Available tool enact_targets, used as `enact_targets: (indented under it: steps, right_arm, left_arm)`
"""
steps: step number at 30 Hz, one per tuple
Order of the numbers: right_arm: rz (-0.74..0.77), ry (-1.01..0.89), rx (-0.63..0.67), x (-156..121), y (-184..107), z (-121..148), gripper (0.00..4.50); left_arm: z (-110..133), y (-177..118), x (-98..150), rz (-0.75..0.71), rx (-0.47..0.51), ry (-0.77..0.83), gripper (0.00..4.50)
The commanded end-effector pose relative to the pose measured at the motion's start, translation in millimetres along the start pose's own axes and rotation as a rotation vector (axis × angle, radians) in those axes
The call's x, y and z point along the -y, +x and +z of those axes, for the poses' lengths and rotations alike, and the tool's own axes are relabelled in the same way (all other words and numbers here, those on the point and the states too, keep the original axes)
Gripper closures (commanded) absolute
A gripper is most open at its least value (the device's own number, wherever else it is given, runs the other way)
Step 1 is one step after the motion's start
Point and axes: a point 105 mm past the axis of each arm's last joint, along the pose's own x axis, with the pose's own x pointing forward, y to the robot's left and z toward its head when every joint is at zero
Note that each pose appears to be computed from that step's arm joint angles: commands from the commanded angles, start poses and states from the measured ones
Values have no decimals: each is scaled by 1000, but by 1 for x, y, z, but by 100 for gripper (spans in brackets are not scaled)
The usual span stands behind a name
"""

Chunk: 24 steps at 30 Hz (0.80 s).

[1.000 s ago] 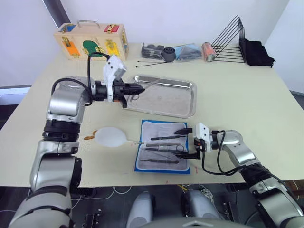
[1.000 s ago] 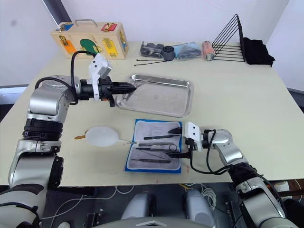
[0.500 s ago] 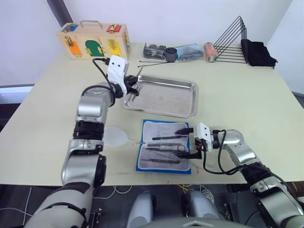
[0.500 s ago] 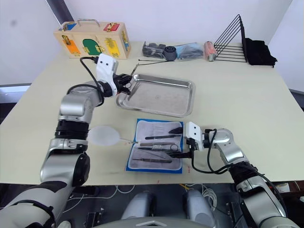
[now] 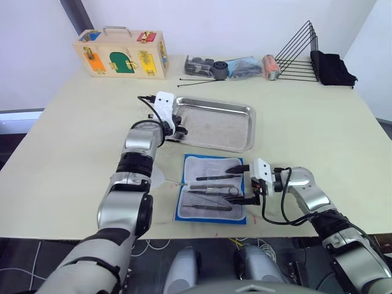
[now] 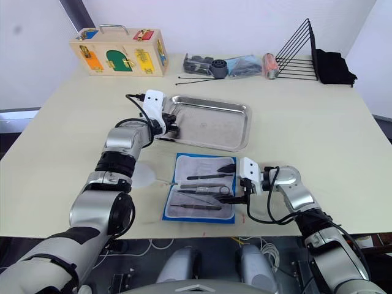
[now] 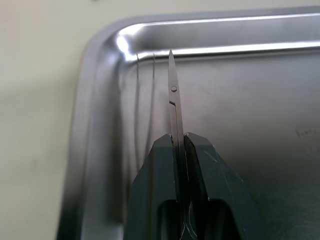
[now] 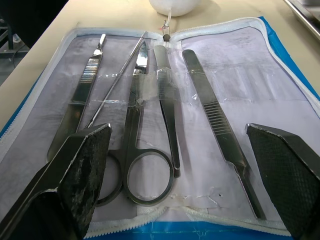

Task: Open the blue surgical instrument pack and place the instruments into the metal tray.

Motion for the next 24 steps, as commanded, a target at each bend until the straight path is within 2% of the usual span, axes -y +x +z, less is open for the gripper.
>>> enact_targets:
  steps: [1,10,12,13,14,15,24]
  right_arm:
    - [24,161,-210,-28,-8,-63,0]
    - [16,155,-210,-27,-7,-63,0]
    - [16,154,-208,-27,-7,-63,0]
    - [15,153,-208,-27,-7,-63,0]
    - [15,153,-209,-27,-7,-63,0]
    - [14,152,-209,-27,-7,-64,0]
    - [6,147,-205,-26,-8,-62,0]
  left_arm:
    - [12,-1,-2,-1,19,-17,445]
    - [6,0,5,-26,-15,-47,445]
    - [8,0,4,-17,-9,-41,366]
    - [10,0,2,-6,-4,-36,354]
    - [12,-1,1,1,2,-31,298]
    - [14,-1,1,2,8,-30,285]
    - [46,-19,18,-97,100,-40,285]
